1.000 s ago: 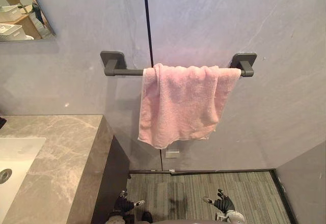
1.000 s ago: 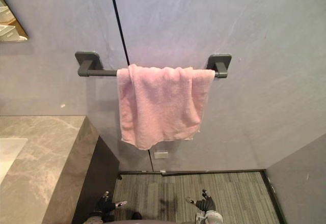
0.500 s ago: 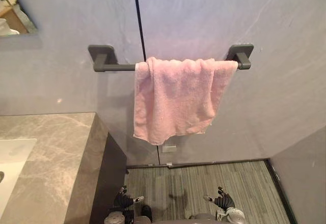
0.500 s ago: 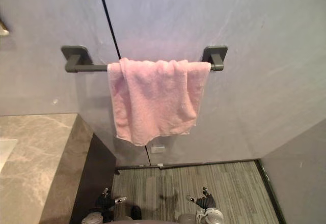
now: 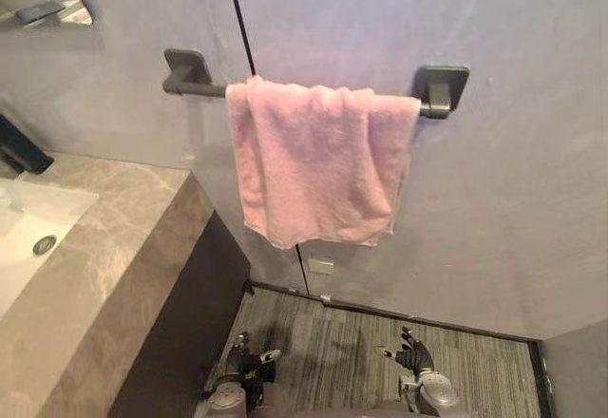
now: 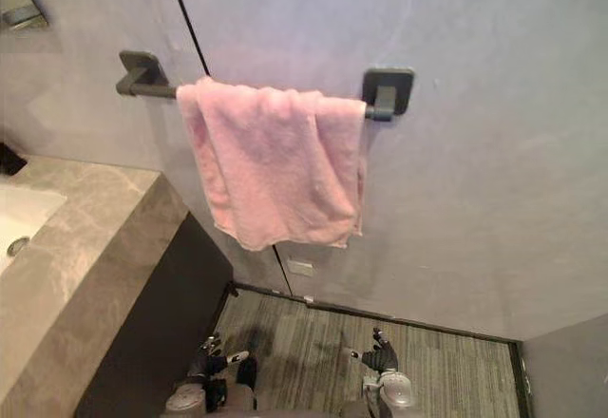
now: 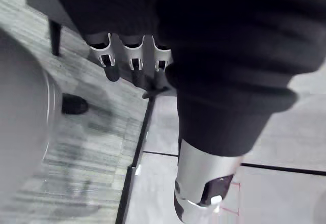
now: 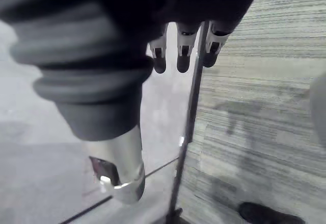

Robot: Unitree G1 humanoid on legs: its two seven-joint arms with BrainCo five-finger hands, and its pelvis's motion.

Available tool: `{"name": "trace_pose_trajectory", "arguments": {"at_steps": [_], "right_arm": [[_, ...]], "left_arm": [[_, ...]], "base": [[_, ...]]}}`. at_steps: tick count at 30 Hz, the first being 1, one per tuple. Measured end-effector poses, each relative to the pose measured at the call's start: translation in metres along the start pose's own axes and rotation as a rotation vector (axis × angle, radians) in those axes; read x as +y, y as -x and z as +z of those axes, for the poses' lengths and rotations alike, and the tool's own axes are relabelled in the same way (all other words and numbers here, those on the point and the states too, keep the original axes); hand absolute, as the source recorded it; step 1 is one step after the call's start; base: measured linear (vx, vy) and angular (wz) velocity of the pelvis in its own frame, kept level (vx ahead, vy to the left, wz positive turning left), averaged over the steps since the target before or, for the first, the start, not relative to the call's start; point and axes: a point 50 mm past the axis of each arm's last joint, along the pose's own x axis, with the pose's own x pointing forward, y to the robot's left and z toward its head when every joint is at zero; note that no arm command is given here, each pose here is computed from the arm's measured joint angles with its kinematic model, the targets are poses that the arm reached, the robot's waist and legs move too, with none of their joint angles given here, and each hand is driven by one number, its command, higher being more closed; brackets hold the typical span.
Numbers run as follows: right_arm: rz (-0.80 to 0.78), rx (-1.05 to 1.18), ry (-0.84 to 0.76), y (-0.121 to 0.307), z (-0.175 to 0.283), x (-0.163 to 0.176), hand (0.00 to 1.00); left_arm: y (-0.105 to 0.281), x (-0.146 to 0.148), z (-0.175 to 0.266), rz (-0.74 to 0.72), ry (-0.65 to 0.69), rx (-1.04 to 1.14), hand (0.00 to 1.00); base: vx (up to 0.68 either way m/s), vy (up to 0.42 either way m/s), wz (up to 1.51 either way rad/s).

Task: Organize washtable

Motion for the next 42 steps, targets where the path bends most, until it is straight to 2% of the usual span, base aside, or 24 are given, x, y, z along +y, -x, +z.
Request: {"name": "trace_pose_trajectory", "arguments": {"at_steps": [5, 12, 16, 19, 26, 33, 37, 42], "right_arm": [[-0.044, 0.065, -0.028, 0.001, -0.012, -0.007, 0.0], [-0.107, 0.106, -0.087, 0.002, -0.02, -0.02, 0.0], [-0.091, 0.119, -0.106, 0.001, -0.021, -0.011, 0.0], [-0.078, 0.11, -0.089, 0.0, -0.018, -0.008, 0.0], [-0.065, 0.125, -0.07, -0.001, -0.019, -0.005, 0.0], [-0.107, 0.149, -0.106, 0.002, -0.026, -0.009, 0.0], [-0.065, 0.107, -0.122, -0.005, -0.009, 0.008, 0.0], [-0.088, 0.105, -0.1, -0.004, -0.01, -0.003, 0.0]], "left_arm": [[-0.004, 0.006, 0.007, 0.015, -0.007, -0.012, 0.0], [-0.002, 0.004, -0.009, 0.001, -0.037, 0.07, 0.0], [0.002, 0.032, -0.021, 0.059, -0.093, 0.106, 0.0], [0.007, 0.04, -0.031, 0.076, -0.101, 0.137, 0.0], [0.007, 0.045, -0.032, 0.106, -0.07, 0.141, 0.0], [0.005, 0.049, -0.031, 0.157, 0.025, 0.155, 0.0], [0.002, 0.06, -0.024, 0.173, -0.001, 0.135, 0.0], [0.001, 0.052, -0.022, 0.126, -0.075, 0.128, 0.0]], "base": [[-0.22, -0.158, 1.01], [-0.14, 0.093, 1.29], [-0.1, 0.134, 0.71], [-0.1, 0.078, 0.49], [-0.1, 0.015, 0.56], [0.06, 0.085, 1.06], [0.06, 0.071, -0.01], [0.13, 0.179, 0.58]]}}
